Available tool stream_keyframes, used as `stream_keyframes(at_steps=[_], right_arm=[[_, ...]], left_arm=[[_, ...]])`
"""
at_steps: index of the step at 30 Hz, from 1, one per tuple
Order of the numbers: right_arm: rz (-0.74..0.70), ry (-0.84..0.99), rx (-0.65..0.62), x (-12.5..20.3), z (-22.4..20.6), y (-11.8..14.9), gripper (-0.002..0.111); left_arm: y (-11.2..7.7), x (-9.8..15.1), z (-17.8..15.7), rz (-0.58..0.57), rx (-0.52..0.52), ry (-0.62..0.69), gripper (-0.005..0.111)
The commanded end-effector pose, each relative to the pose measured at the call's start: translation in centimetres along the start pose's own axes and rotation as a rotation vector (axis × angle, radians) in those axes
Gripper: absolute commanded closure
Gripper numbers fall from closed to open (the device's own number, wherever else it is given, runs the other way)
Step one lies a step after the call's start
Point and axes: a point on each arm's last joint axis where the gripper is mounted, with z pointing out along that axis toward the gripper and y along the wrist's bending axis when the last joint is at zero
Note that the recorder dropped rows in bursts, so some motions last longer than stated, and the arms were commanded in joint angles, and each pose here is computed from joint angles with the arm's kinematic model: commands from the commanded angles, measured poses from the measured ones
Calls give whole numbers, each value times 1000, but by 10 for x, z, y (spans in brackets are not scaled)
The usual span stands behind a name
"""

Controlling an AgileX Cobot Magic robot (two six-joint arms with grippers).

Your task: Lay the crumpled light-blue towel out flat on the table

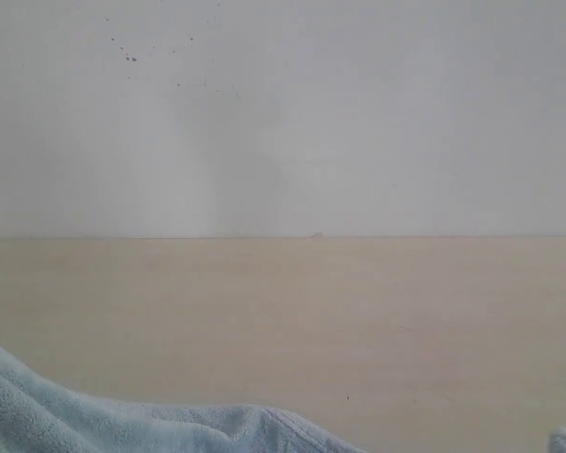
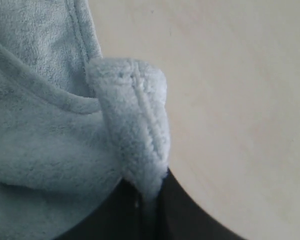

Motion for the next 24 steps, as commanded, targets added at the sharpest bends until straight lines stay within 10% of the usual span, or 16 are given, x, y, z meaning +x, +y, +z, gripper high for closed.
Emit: stream_keyframes(at_steps=[1,7,14,24], right_arm=[[-91,39,-12,-18,25,4,108],[-94,63,-64,-33,52,14,105],[-60,130,-76,-34,67,19,55],[-8,145,-13,-25,49,10,60]], left_arm=[[0,1,0,0,3,0,103],[0,2,0,32,4,-1,103],[-3,17,11,51,5,51,103],[-8,36,25,70,20,90,103]])
